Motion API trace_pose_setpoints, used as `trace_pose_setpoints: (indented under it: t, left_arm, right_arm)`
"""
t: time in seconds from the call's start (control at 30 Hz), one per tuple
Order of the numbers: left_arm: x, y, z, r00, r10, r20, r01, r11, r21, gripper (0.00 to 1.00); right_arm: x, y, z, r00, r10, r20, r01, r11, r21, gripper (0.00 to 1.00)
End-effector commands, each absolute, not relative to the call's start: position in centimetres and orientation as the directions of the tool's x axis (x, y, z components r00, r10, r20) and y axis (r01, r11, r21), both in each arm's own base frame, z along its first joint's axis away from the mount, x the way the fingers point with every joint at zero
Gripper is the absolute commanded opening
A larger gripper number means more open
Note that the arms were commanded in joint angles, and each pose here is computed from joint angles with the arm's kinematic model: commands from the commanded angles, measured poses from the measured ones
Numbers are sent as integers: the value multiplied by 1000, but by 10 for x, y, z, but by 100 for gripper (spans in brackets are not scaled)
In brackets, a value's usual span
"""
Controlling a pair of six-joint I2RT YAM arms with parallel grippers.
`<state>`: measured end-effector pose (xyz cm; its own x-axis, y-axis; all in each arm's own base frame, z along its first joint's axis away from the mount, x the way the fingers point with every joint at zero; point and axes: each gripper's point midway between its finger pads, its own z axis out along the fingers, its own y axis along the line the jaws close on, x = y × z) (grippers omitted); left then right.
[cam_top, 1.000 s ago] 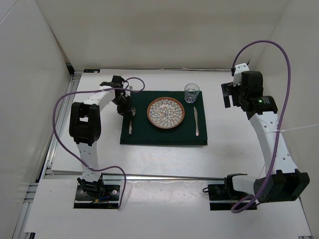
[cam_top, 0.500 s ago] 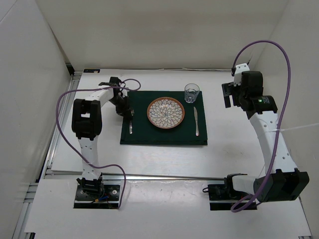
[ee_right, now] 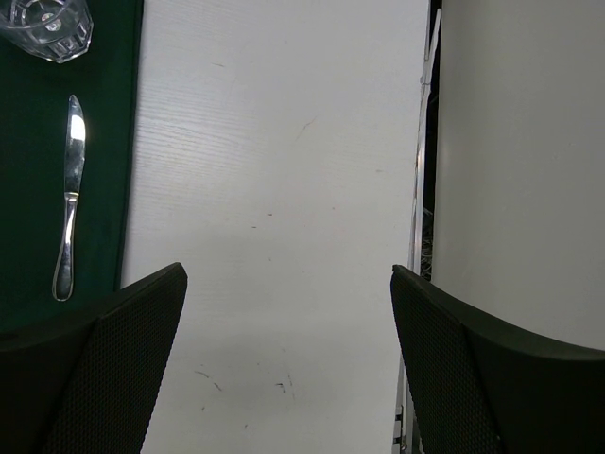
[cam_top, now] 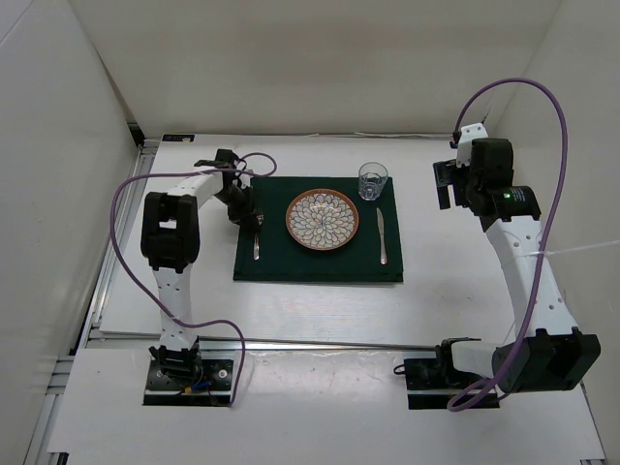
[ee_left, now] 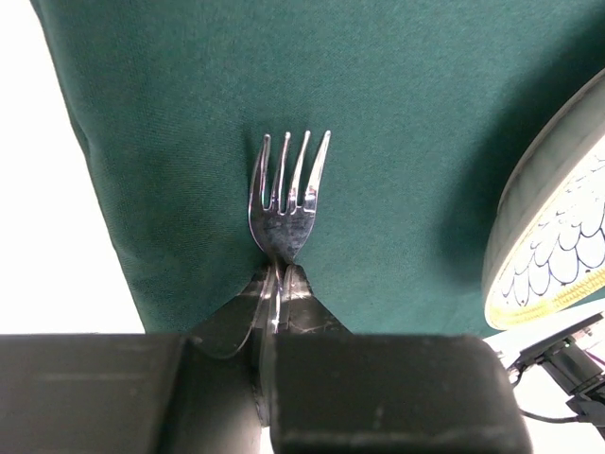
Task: Set the dinner table for one person
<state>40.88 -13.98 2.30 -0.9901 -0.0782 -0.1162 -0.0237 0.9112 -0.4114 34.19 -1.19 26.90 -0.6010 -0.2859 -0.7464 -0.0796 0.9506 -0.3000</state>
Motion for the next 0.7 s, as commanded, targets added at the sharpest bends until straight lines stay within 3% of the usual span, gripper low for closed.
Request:
trace_pose_setpoints:
  t: [0.0,0.43,0.67]
  left_arm:
    - [404,-144,30,-988,-50,-143,13,912,-410,10]
    - [406,-150,33,-982,31,-189,97,931,-352,10]
    - [407,-146,31,-985,-1,-172,61,932,-356,10]
  right_arm:
    - [349,-13,285,-558,-268,-786,-47,955,-293,91]
    - [347,-11,280,-564,-260,-784,-52,958,-281,91]
    - [346,-11,276,-571,-261,-779,-55,958,-281,91]
